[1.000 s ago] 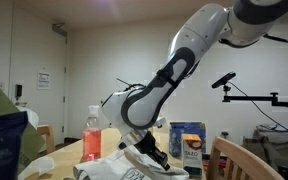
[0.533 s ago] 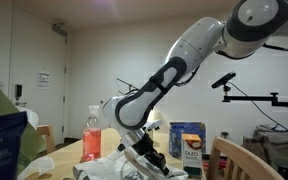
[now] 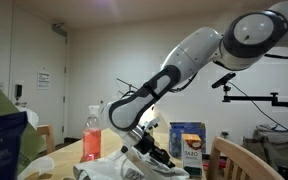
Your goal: Flatten the bag
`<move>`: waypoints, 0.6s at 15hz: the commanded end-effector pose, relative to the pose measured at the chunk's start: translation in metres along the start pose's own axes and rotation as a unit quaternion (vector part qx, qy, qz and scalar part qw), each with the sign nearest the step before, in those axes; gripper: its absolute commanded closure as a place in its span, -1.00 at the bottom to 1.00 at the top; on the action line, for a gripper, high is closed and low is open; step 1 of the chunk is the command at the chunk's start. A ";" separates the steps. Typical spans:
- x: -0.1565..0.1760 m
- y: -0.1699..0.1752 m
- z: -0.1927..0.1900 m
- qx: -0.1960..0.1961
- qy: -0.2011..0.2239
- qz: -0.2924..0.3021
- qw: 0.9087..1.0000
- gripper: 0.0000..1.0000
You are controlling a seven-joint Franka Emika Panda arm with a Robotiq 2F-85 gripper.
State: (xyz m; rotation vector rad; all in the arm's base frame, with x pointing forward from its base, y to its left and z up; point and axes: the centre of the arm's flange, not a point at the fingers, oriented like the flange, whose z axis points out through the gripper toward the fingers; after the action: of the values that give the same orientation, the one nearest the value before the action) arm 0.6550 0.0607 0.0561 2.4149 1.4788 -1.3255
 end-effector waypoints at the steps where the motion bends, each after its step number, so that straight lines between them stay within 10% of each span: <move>1: 0.003 0.019 -0.016 0.014 -0.034 0.004 0.999 1.00; 9: -0.057 0.005 -0.052 -0.045 -0.060 0.071 0.995 1.00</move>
State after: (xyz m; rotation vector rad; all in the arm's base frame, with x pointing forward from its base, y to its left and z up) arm 0.6748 0.0451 0.0908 2.3274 1.3545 -1.3581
